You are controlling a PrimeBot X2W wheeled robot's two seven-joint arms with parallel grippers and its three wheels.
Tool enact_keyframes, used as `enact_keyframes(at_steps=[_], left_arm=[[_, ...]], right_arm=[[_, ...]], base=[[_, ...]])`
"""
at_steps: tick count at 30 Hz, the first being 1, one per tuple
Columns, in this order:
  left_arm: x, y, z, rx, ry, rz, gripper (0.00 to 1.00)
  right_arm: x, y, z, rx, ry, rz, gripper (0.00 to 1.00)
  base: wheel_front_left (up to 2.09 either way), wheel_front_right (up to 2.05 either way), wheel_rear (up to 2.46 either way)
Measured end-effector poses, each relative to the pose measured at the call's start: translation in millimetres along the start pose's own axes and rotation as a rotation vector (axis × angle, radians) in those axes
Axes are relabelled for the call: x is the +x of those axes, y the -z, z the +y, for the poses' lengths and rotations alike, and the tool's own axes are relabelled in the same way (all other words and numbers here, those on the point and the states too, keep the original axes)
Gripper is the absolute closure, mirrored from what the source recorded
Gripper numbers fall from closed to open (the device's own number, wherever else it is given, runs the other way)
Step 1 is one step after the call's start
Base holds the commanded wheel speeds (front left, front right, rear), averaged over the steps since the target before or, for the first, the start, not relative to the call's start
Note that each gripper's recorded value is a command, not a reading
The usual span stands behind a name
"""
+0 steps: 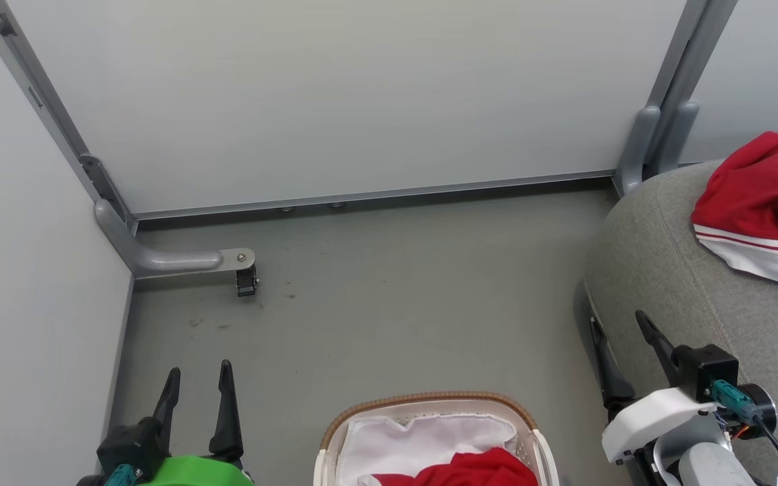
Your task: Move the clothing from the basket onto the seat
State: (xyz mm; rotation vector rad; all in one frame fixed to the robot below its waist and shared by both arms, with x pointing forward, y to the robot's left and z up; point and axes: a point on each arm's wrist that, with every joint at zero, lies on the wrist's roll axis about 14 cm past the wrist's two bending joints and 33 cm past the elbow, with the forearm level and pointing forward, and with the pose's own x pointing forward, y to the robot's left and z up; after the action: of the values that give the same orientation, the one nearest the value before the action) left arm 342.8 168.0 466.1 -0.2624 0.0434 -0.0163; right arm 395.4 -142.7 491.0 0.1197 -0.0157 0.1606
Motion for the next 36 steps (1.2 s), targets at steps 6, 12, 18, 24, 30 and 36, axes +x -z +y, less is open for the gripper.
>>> enact_keyframes(at_steps=[6,12,18,24,30,36], left_arm=[[0.4,0.3,-0.5,0.0,0.002,0.001,0.0],[0.9,1.1,-0.7,0.002,0.003,0.004,0.0],[5.7,5.7,-17.2,0.015,0.065,0.02,0.0],[18.1,33.7,-68.5,0.079,0.256,0.111,0.0],[23.0,84.9,-124.3,0.149,0.484,0.276,0.0],[15.9,150.7,-142.8,0.249,0.643,0.495,0.0]], right_arm=[[-0.2,-0.9,0.1,-0.001,0.0,-0.003,0.0],[-0.3,-0.8,-1.5,0.0,0.004,-0.003,0.0],[0.3,-2.2,-7.1,0.002,0.021,-0.009,0.0],[10.6,-15.9,-25.3,-0.017,0.068,-0.052,0.0],[28.8,-25.0,-46.0,-0.047,0.115,-0.083,0.0],[49.3,-25.4,-64.6,-0.051,0.154,-0.101,0.0]], base=[[0.0,0.0,0.0],[0.0,0.0,0.0],[0.0,0.0,0.0],[0.0,0.0,0.0],[0.0,0.0,0.0],[0.0,0.0,0.0]])
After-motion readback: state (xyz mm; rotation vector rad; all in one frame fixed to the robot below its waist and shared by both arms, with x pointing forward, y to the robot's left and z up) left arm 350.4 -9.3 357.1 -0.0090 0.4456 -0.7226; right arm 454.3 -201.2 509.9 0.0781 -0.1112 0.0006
